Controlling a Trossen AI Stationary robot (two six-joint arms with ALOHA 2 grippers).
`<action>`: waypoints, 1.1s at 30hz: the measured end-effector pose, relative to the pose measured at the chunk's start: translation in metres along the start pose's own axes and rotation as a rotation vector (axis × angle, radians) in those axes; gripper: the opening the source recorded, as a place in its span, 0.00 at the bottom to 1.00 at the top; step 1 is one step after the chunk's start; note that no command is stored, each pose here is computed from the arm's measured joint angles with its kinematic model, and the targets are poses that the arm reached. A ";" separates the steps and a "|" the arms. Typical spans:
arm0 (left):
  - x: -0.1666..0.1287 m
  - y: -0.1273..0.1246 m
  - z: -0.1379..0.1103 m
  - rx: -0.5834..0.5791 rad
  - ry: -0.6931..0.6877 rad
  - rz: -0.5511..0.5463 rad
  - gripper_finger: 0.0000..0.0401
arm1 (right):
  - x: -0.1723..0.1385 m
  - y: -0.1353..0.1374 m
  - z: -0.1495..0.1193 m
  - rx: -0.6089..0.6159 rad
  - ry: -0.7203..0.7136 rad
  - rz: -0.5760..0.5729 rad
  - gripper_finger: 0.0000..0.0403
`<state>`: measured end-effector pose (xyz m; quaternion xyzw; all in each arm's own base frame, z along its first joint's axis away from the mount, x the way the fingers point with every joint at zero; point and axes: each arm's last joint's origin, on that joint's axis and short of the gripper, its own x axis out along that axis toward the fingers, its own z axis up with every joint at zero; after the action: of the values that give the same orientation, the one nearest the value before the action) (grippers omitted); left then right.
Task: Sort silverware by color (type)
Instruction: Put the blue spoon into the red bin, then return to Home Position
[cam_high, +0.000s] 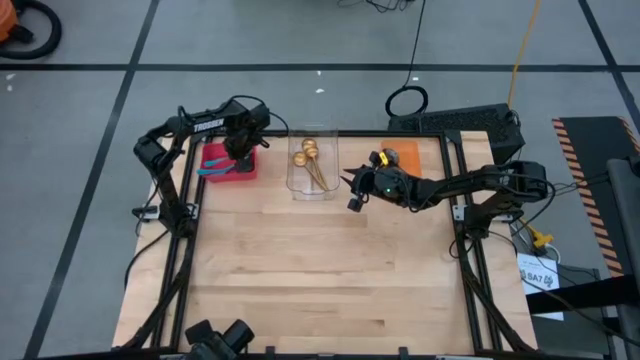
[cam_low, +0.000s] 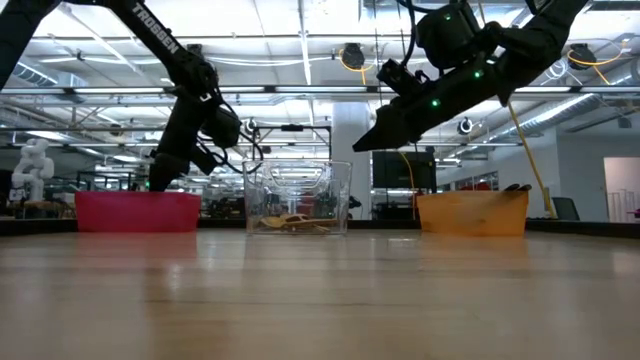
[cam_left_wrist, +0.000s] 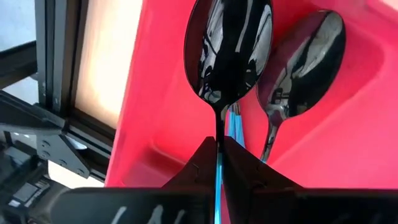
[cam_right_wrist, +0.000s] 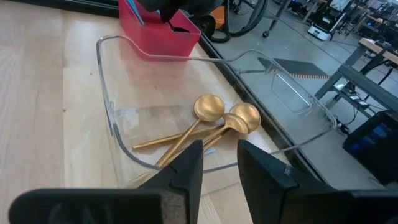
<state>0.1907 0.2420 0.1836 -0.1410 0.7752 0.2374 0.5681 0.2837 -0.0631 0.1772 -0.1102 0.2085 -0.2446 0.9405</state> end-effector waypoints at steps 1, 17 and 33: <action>0.000 0.000 0.000 -0.001 0.000 0.000 0.02 | 0.000 0.000 0.000 -0.001 0.004 0.001 0.23; 0.002 0.003 -0.001 -0.015 -0.009 -0.055 0.02 | 0.000 0.001 -0.003 -0.008 0.031 0.006 0.23; 0.013 0.006 -0.006 -0.036 0.016 -0.057 0.11 | 0.000 0.001 -0.003 -0.008 0.030 0.006 0.23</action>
<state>0.1785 0.2446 0.1744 -0.1752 0.7711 0.2339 0.5657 0.2825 -0.0629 0.1742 -0.1095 0.2240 -0.2426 0.9375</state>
